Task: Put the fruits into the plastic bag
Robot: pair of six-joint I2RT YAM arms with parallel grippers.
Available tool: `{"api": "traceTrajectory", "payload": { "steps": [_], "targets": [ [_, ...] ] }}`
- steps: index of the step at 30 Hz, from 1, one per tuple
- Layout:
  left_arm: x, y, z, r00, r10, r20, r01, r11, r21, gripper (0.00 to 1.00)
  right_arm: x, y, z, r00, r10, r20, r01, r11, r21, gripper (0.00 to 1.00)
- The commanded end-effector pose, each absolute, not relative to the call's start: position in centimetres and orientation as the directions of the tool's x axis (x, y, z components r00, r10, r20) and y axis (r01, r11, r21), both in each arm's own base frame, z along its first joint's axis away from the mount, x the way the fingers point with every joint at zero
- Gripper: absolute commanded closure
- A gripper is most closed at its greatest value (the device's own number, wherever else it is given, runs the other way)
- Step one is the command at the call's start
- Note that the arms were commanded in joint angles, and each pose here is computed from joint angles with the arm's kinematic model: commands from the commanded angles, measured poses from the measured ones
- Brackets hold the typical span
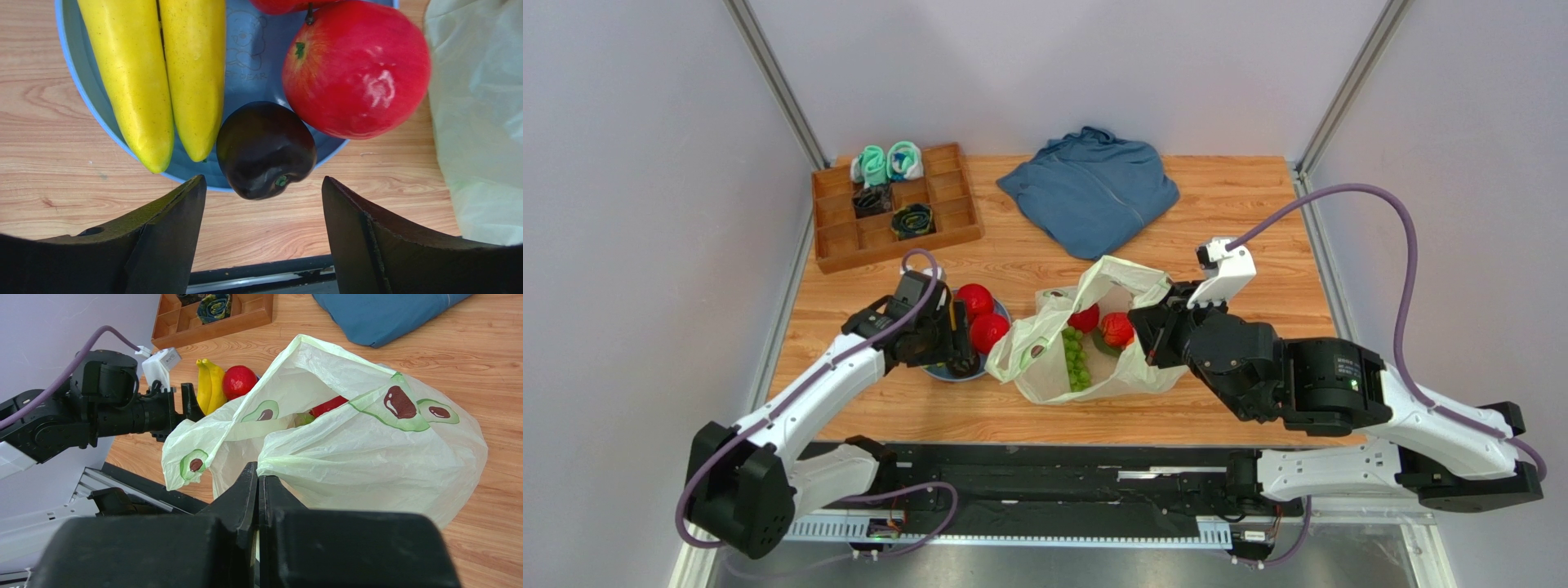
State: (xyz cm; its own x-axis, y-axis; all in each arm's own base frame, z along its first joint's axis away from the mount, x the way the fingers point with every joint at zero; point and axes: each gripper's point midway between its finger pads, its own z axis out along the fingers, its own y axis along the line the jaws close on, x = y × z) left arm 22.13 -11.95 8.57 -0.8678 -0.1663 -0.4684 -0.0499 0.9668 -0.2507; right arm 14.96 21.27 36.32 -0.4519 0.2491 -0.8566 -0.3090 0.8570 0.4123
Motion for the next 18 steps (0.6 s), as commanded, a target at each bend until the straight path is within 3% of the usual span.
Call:
{"api": "traceTrajectory", "payload": {
  "steps": [1,18],
  "targets": [
    [23.8,-12.6,9.2,-0.860,-0.113,-0.497,0.010,0.972,-0.237,0.24,15.4,21.5,37.5,-0.434,0.303,-0.848,-0.296,0.841,0.452,1.00],
    [24.1,-13.5,7.6,-0.884,-0.077,-0.460,0.033,0.974,-0.226,0.25,15.5,21.5,37.6,-0.424,0.296,-0.856,-0.297,0.848,0.440,1.00]
  ]
}}
